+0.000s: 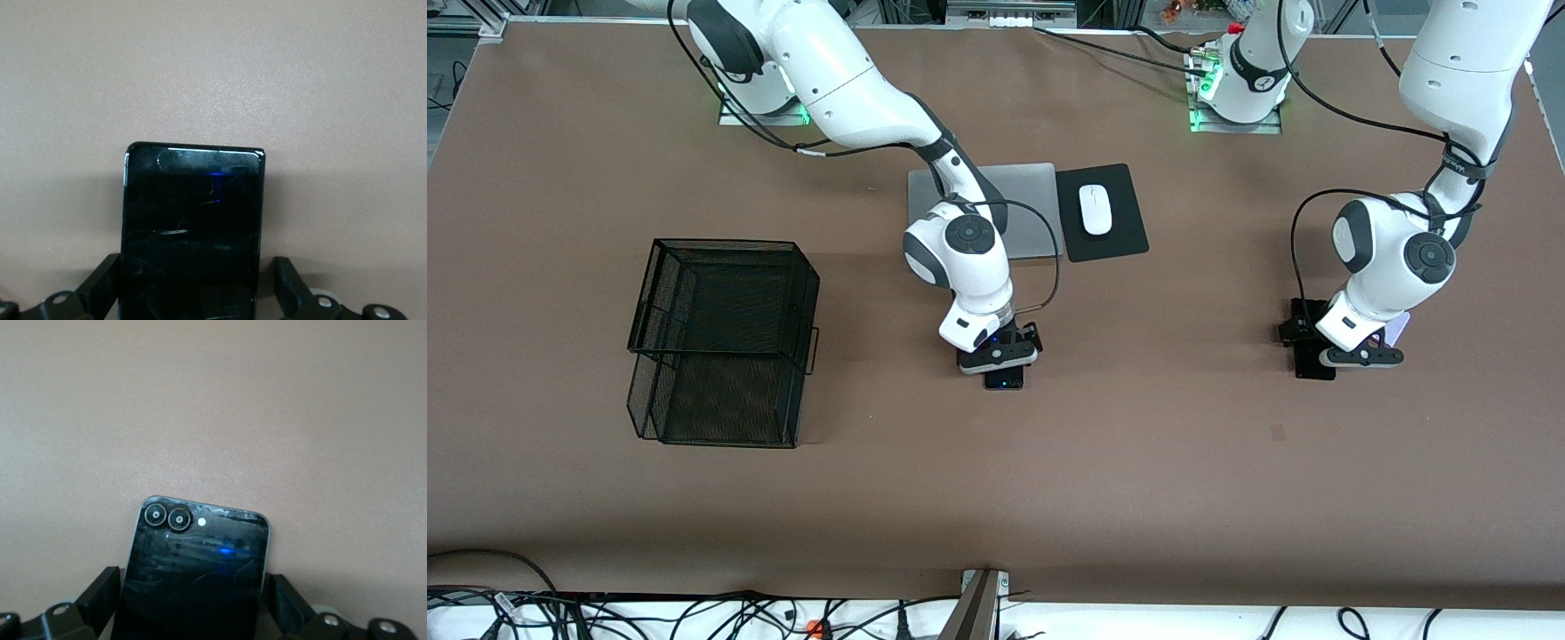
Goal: Place phones with both arms
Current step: 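Place the flip in the organizer with the right gripper while the left gripper moves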
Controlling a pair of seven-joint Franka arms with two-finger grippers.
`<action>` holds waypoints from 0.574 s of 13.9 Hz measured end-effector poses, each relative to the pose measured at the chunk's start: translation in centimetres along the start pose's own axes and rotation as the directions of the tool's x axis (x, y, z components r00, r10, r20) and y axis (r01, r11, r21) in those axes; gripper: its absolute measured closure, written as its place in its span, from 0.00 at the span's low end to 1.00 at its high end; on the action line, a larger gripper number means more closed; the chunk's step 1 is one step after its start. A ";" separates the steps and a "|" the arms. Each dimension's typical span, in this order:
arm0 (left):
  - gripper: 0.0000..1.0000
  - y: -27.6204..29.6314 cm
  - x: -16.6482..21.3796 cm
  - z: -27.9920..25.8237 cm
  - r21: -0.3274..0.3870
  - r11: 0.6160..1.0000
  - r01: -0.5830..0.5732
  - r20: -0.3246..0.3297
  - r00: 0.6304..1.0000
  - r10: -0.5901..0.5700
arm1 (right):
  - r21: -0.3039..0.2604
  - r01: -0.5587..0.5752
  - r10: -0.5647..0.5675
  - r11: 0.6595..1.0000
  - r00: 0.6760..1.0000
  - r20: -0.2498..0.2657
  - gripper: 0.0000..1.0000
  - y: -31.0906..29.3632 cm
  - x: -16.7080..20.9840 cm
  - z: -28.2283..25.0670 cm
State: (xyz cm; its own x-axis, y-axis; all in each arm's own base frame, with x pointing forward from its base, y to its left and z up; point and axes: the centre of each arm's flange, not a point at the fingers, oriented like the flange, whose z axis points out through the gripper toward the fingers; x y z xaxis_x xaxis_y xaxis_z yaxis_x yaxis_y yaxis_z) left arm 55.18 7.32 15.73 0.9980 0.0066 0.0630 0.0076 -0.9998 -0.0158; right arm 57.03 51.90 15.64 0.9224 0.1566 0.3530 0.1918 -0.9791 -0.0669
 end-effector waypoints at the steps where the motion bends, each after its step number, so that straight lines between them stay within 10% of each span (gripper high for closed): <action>1: 0.17 -0.1 0.1 -0.2 0.001 1.000 0.001 -0.004 1.000 -0.001 | 0.000 0.002 -0.002 1.000 1.000 -0.001 0.03 0.0 0.0 0.0; 8: 0.19 -0.1 0.1 -0.5 0.001 0.999 0.044 -0.007 0.999 -0.044 | -0.016 0.010 -0.011 1.000 1.000 -0.022 0.18 0.3 1.0 -0.6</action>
State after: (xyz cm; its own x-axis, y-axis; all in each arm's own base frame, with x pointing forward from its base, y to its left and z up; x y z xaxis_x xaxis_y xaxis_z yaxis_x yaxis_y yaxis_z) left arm 55.22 7.39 16.20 0.9963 0.0500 0.0706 0.0510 -0.9986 -0.0137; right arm 57.79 51.66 16.54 0.9128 0.1641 0.3740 0.1958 -0.9795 -0.0479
